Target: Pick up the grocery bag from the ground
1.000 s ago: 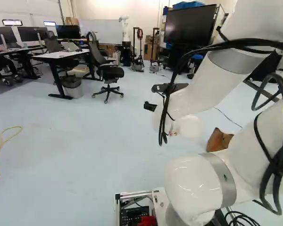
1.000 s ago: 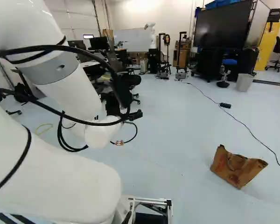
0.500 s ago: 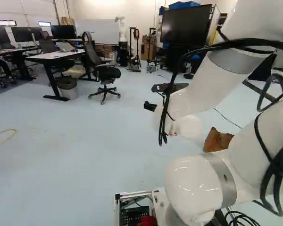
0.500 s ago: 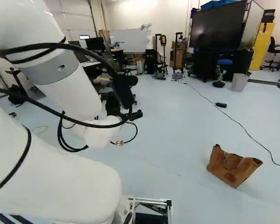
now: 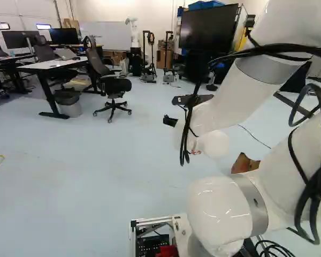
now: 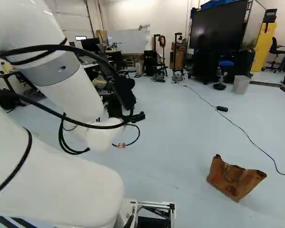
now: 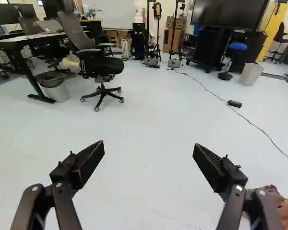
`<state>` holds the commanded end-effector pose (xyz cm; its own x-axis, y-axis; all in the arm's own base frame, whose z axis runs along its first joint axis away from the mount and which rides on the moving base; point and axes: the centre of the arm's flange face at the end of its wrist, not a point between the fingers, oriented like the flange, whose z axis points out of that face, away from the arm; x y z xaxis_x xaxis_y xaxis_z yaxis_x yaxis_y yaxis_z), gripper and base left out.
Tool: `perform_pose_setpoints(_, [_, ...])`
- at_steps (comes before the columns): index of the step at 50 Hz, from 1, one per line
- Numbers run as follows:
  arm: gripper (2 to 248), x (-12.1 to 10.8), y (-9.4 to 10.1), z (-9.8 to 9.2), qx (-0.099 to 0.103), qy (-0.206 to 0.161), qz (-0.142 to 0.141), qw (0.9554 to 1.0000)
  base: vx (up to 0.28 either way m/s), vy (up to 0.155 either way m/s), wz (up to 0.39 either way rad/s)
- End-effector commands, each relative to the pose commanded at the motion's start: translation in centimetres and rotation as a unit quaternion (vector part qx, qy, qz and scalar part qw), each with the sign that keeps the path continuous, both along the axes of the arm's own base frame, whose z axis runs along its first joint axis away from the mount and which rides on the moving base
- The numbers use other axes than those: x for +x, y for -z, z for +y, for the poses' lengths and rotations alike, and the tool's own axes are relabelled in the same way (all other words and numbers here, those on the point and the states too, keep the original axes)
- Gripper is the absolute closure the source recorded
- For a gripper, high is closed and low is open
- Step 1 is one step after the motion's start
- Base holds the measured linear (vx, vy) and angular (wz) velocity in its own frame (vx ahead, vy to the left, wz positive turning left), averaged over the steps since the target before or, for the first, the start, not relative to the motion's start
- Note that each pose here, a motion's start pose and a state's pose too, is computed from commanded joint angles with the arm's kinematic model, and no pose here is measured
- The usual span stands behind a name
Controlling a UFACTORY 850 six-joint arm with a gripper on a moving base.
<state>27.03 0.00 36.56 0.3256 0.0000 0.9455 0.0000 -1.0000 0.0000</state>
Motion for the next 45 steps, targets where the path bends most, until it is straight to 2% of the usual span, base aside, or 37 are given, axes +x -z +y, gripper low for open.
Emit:
perform_pose_setpoints(14, [3, 0.0, 0.0, 0.0, 0.0, 0.0, 0.0, 1.0, 0.164, -0.127, -0.209])
perform_pose_setpoints(45, [3, 0.0, 0.0, 0.0, 0.0, 0.0, 0.0, 1.0, 0.153, -0.141, -0.303])
